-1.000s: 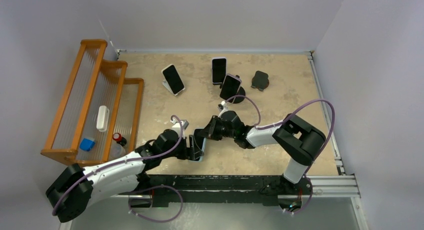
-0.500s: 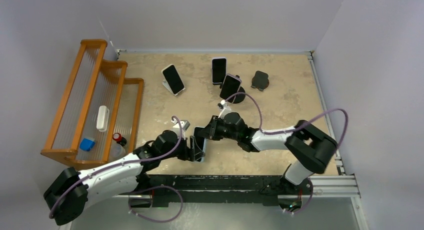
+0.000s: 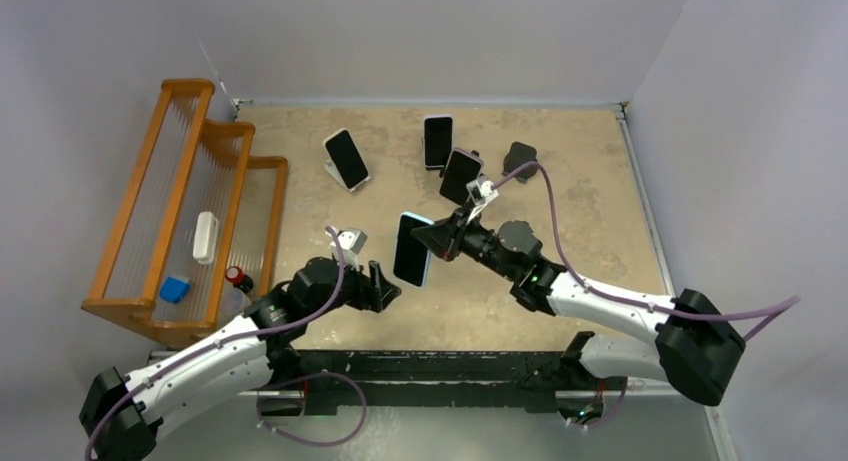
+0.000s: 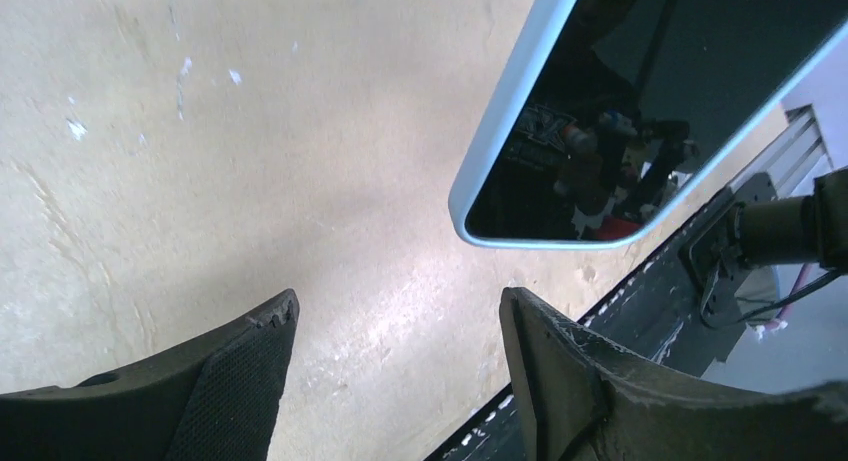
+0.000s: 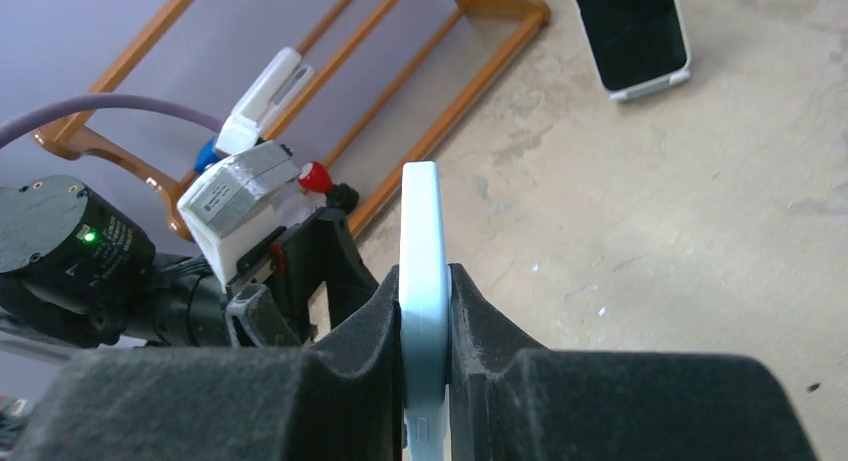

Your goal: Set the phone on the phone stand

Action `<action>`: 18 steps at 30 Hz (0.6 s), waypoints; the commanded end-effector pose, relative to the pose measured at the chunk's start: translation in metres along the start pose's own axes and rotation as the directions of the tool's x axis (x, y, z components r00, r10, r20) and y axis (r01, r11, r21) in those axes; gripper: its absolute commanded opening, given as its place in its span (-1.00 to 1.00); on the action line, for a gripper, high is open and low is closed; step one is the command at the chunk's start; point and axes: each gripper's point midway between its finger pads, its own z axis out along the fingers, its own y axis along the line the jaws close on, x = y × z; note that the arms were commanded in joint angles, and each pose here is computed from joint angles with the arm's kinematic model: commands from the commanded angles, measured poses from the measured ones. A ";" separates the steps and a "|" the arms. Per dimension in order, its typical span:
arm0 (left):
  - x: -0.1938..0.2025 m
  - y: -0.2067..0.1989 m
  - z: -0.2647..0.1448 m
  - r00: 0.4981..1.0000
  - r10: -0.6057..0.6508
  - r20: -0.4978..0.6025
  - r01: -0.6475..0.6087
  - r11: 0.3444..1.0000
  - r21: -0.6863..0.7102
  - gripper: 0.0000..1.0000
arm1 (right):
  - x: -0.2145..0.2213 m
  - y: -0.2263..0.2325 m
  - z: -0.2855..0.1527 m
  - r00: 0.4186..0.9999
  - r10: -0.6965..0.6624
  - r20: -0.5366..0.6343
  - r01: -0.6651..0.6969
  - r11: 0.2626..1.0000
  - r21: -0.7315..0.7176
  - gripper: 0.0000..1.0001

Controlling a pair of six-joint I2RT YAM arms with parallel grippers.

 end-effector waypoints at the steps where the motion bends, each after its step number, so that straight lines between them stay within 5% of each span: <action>1: -0.042 -0.012 -0.014 0.988 0.046 0.145 -0.047 0.999 0.007 0.43 | -0.086 0.035 -0.001 0.963 -0.115 0.243 0.132 0.990 -0.052 -1.00; 10: -0.051 -0.020 -0.020 0.981 0.052 0.189 -0.062 0.997 0.043 0.46 | -0.254 -0.020 -0.033 0.781 -0.359 0.510 0.264 0.931 0.251 -1.00; 18: -0.047 -0.020 -0.010 0.985 0.072 0.159 -0.079 0.996 0.039 0.46 | -0.334 -0.076 -0.055 0.666 -0.572 0.478 0.351 0.806 0.476 -1.00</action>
